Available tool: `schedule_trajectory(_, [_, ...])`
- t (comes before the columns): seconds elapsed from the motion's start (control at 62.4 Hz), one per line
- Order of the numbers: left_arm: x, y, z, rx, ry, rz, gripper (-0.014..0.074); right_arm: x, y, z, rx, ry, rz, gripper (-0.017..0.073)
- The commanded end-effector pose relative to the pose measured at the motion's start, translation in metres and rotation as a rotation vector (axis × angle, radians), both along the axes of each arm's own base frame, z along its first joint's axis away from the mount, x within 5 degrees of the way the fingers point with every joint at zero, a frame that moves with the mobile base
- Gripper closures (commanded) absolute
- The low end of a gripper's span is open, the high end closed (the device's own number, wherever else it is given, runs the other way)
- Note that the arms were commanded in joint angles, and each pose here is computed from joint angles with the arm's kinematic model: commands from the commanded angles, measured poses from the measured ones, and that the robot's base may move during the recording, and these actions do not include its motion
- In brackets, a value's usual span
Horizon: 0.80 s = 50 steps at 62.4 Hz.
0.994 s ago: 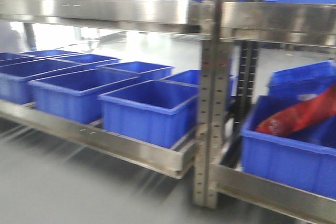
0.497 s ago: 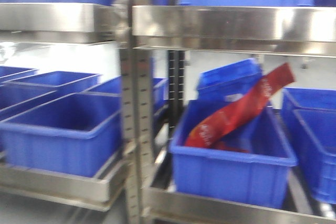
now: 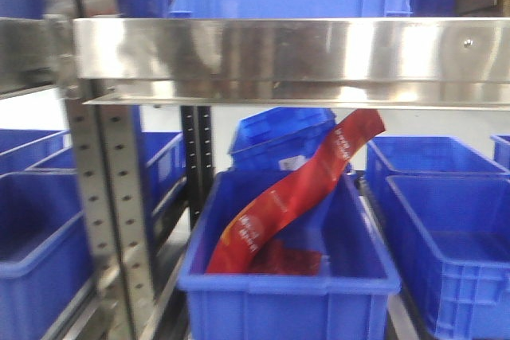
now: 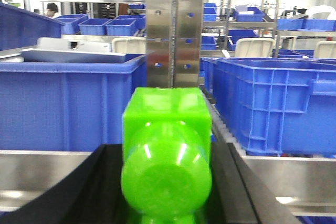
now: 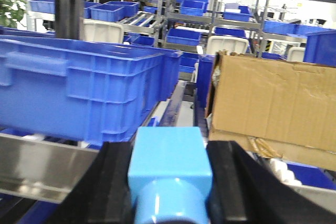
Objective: Grab block from conveyor and place in blue bin
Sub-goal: 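Approach the shelf and bring both held blocks above blue bins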
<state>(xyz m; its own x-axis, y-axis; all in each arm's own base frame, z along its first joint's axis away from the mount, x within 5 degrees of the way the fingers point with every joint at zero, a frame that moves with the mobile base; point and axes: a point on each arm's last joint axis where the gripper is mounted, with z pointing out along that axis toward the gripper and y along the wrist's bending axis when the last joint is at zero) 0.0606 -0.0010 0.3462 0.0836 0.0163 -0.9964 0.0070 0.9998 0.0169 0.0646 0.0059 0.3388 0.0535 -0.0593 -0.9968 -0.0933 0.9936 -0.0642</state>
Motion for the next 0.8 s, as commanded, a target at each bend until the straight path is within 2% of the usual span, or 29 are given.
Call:
schedule_trajectory(0.0, [-0.0011, -0.0003, 0.0027, -0.005, -0.026, -0.006, 0.0705, -0.0015, -0.0001, 0.0038, -0.006, -0.033, 0.001, 0.0721])
schedule_trajectory(0.786, [-0.0011, -0.0003, 0.0027, -0.005, -0.026, -0.006, 0.0705, -0.0015, -0.0001, 0.0038, -0.006, -0.033, 0.001, 0.0721])
